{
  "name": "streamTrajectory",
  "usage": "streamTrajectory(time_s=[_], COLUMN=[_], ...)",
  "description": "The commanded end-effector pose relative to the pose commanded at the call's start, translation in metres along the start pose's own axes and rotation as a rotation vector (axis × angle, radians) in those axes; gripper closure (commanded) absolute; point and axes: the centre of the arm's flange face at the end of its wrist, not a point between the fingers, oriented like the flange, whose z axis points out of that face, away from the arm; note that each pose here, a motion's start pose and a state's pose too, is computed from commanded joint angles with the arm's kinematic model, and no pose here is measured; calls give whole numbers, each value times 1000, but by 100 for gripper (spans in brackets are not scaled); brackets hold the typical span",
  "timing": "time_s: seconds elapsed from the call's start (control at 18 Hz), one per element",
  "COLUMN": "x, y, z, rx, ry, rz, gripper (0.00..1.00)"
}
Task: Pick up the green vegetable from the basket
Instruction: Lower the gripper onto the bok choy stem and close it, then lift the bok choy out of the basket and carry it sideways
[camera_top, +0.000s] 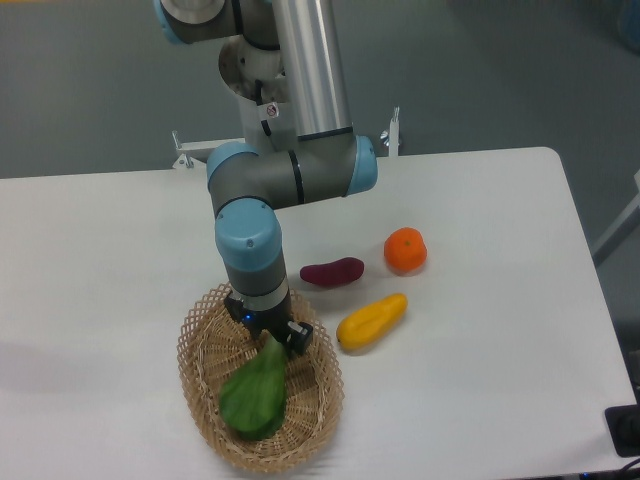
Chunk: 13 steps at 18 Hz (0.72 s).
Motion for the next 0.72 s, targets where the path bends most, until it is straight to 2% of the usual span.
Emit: streamTrajectory(time_s=[0.22, 0.28, 0.5, 0.72], x=[-10, -16, -36, -76], y=[3, 4, 10, 14], z=[-7, -15, -43, -97], rx=[11, 23, 62, 200], ry=[-10, -19, -50, -55], rz=[-15, -23, -49, -102], gripper=[80, 83, 84, 84])
